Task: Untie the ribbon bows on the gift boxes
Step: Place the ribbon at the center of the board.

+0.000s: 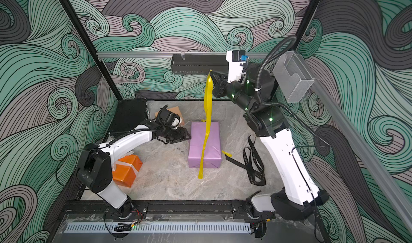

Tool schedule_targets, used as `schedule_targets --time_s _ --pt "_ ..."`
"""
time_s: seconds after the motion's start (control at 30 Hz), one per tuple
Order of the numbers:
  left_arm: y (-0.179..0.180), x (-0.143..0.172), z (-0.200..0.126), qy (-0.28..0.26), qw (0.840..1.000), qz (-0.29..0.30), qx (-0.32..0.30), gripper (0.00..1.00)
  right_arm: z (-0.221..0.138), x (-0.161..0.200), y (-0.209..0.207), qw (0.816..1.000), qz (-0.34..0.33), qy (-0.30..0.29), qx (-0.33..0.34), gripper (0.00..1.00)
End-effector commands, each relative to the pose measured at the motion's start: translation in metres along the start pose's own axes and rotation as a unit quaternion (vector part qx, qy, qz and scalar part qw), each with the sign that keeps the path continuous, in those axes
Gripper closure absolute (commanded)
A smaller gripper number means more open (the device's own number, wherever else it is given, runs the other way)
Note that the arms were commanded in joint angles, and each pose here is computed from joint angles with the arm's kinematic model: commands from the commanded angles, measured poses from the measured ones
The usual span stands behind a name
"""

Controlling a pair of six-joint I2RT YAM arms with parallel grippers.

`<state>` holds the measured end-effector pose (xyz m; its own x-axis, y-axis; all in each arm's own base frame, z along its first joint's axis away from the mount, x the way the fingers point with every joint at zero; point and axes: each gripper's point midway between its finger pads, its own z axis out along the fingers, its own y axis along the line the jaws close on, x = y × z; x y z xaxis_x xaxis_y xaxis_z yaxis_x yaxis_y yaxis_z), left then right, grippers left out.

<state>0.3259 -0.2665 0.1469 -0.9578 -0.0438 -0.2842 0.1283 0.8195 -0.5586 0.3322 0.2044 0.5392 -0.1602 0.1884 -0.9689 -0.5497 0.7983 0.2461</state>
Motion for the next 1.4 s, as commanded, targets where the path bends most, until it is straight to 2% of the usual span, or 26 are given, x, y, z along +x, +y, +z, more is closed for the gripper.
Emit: schedule_targets --time_s 0.0,0.13,0.27,0.4,0.53,0.67,0.73,0.83,1.03,1.17,1.37 --pt "-0.008 -0.007 -0.017 -0.025 1.000 0.015 0.010 0.33 -0.008 0.015 -0.017 0.999 -0.017 0.007 0.040 1.00" --pt "-0.011 -0.008 -0.019 -0.029 0.999 0.018 0.019 0.33 -0.017 0.050 -0.018 0.999 0.002 0.042 0.030 1.00" --pt "-0.012 -0.007 -0.021 -0.030 0.999 0.020 0.020 0.33 -0.030 0.106 -0.035 0.991 0.014 0.118 0.061 1.00" --pt "-0.012 -0.007 -0.023 -0.032 0.999 0.020 0.022 0.32 -0.052 0.172 -0.077 0.966 0.002 0.201 0.163 1.00" --pt "-0.013 -0.006 -0.022 -0.031 0.999 0.020 0.025 0.32 -0.082 0.210 -0.130 0.932 0.014 0.222 0.285 1.00" --pt "-0.012 -0.006 -0.020 -0.029 0.999 0.019 0.024 0.32 -0.099 0.225 -0.169 0.907 0.056 0.225 0.351 1.00" --pt "-0.012 -0.005 -0.020 -0.028 0.999 0.019 0.024 0.32 -0.094 0.225 -0.166 0.915 0.080 0.227 0.325 1.00" --pt "-0.012 -0.006 -0.020 -0.030 0.999 0.020 0.023 0.32 -0.079 0.212 -0.145 0.938 0.096 0.208 0.261 1.00" --pt "-0.011 -0.005 -0.018 -0.026 0.999 0.018 0.021 0.32 -0.081 0.181 -0.141 0.946 0.082 0.173 0.263 1.00" --pt "-0.010 -0.005 -0.018 -0.026 0.999 0.017 0.021 0.32 -0.085 0.199 -0.161 0.926 0.074 0.202 0.312 1.00" --pt "-0.011 -0.004 -0.019 -0.027 0.999 0.018 0.022 0.32 -0.101 0.260 -0.204 0.875 0.102 0.260 0.396 0.99"
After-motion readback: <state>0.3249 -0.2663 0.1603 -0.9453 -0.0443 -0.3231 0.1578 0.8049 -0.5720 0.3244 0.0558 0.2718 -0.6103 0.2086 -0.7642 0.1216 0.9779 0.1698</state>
